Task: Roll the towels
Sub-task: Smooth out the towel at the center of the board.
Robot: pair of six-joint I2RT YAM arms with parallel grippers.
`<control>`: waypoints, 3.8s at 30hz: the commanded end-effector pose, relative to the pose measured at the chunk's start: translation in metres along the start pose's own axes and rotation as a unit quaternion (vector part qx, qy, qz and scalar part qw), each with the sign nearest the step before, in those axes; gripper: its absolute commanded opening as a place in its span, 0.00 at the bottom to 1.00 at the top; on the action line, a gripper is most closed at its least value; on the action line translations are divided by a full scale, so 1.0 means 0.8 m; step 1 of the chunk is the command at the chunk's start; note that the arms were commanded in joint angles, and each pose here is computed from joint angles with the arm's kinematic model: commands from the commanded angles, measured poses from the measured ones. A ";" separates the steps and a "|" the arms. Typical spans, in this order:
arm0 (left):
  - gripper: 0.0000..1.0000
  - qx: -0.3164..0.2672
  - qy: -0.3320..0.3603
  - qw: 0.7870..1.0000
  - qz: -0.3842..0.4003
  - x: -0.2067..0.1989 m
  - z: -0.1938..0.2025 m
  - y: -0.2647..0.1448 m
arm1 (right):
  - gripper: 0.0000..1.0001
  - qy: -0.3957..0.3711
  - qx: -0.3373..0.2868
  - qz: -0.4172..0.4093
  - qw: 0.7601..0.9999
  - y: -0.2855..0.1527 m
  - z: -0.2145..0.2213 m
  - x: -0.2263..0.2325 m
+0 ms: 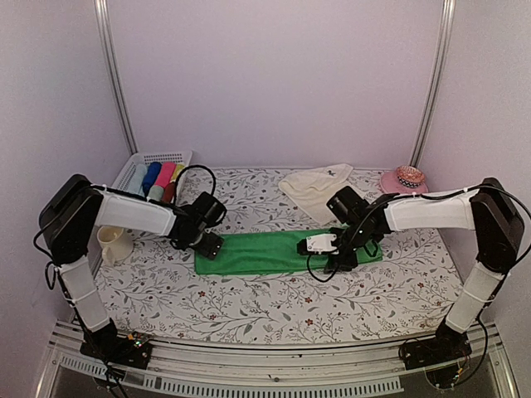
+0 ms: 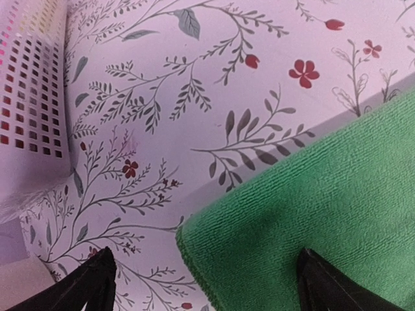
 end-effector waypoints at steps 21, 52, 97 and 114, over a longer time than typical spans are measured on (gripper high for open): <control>0.58 0.044 0.036 0.993 0.103 -0.033 0.031 -0.024 | 0.21 0.251 0.035 0.102 0.962 0.022 0.072 -0.110; 0.95 -0.005 0.036 0.994 0.107 -0.026 -0.001 -0.063 | 0.41 0.254 -0.012 0.085 0.963 -0.059 0.063 -0.112; 0.97 -0.083 0.085 0.976 0.183 -0.101 -0.048 -0.096 | 0.53 0.475 0.036 0.164 0.863 -0.081 0.143 -0.190; 0.97 -0.011 0.074 0.995 0.064 -0.060 -0.005 -0.041 | 0.26 0.481 0.069 0.078 0.871 -0.056 0.176 -0.102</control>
Point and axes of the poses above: each gripper's point midway between its finger pads, its own y axis out along the fingers, its own x axis along the line the jaws close on, z = x × y, the point moved 9 cm from there along -y, back along the fingers, and after that the axes turned 11 degrees about y, right-handed, at the moved point
